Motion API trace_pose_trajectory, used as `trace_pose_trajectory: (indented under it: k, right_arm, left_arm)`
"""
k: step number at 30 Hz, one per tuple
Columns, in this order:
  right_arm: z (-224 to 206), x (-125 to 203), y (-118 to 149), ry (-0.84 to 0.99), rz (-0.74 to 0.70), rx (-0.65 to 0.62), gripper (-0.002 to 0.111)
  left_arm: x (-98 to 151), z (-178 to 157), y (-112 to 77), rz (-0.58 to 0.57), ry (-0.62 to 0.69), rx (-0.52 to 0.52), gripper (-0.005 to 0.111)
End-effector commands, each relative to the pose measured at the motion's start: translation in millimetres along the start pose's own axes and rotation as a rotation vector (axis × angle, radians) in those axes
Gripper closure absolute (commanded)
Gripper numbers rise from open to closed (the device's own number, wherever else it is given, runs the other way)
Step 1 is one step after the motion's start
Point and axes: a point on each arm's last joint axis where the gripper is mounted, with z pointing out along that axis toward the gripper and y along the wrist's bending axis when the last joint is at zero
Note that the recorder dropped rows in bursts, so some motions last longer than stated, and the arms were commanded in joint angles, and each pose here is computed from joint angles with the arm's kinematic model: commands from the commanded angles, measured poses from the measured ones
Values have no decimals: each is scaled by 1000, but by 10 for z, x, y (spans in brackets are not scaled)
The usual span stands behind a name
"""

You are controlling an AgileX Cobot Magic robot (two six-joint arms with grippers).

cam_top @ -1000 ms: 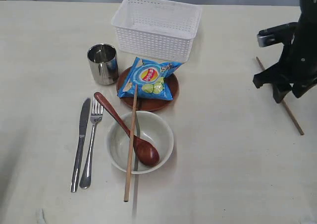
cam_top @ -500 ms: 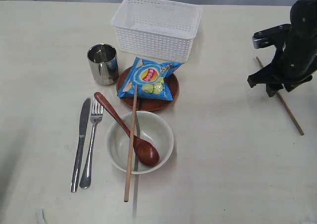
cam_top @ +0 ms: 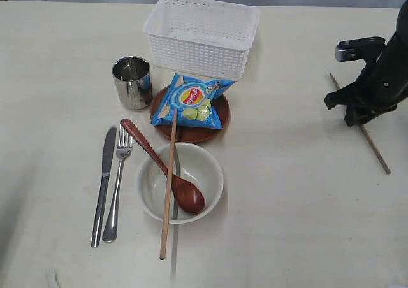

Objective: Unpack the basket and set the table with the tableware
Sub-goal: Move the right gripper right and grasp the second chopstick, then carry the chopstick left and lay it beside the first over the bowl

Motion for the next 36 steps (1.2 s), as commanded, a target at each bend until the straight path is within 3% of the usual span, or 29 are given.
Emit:
trace_pose_trajectory:
  k: [1, 12, 21, 28, 36]
  right_arm:
    - [290, 128, 51, 121, -7, -42, 108]
    - [-187, 101, 137, 71, 85, -127, 109]
    - [-819, 300, 402, 25, 162, -294, 109]
    - [-1125, 647, 960, 12, 184, -520, 109]
    - [-1113, 851, 1765, -11, 145, -680, 109]
  left_arm:
    - [-1, 0, -1, -9, -8, 0, 107]
    - [-1, 0, -1, -9, -8, 0, 107]
    - [-1, 0, -1, -9, -8, 0, 107]
    - [-1, 0, -1, -9, -8, 0, 107]
    - [-1, 0, -1, -9, -8, 0, 107]
